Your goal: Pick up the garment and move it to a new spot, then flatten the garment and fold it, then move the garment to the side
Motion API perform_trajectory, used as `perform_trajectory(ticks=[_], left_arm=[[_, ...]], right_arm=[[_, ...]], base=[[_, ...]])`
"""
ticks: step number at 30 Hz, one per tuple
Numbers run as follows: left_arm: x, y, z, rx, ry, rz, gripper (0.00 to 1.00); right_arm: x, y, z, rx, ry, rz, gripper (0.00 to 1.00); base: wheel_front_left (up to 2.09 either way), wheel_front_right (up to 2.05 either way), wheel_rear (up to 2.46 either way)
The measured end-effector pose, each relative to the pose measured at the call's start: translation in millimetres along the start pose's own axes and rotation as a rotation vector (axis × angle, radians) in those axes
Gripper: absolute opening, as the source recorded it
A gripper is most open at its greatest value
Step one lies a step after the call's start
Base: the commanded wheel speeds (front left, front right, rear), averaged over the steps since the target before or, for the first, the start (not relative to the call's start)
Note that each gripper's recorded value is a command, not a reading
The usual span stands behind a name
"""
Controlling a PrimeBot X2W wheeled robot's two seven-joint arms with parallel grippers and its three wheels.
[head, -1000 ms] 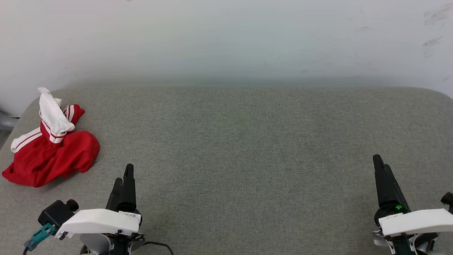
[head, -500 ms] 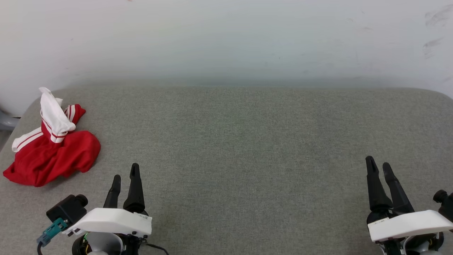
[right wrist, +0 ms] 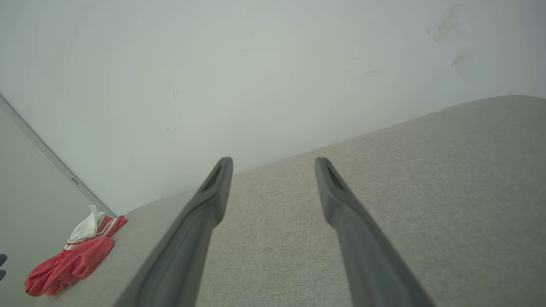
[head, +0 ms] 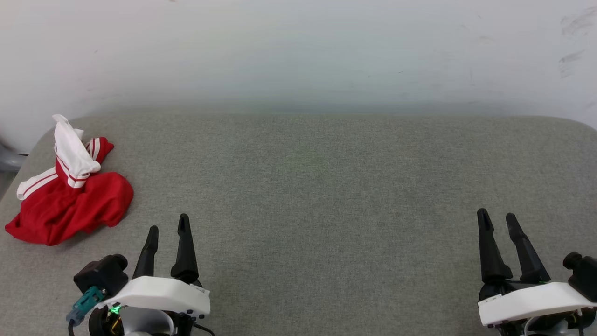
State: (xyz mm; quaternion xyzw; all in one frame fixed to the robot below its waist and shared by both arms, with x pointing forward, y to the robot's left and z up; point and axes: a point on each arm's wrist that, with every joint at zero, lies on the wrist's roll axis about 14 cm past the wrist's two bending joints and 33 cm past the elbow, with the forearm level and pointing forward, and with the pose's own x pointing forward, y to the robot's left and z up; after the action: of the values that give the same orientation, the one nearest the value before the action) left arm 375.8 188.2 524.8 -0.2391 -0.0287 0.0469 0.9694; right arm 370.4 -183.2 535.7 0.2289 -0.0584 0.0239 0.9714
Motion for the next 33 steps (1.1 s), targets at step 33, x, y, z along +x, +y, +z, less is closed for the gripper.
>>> perform_trajectory(ticks=[33], left_arm=[[-9,-19,11,0.295,-0.101,-0.078,1.0]], right_arm=[[-7,15,8,-0.299,-0.051,0.07,1.0]], base=[[0.0,0.0,0.0]])
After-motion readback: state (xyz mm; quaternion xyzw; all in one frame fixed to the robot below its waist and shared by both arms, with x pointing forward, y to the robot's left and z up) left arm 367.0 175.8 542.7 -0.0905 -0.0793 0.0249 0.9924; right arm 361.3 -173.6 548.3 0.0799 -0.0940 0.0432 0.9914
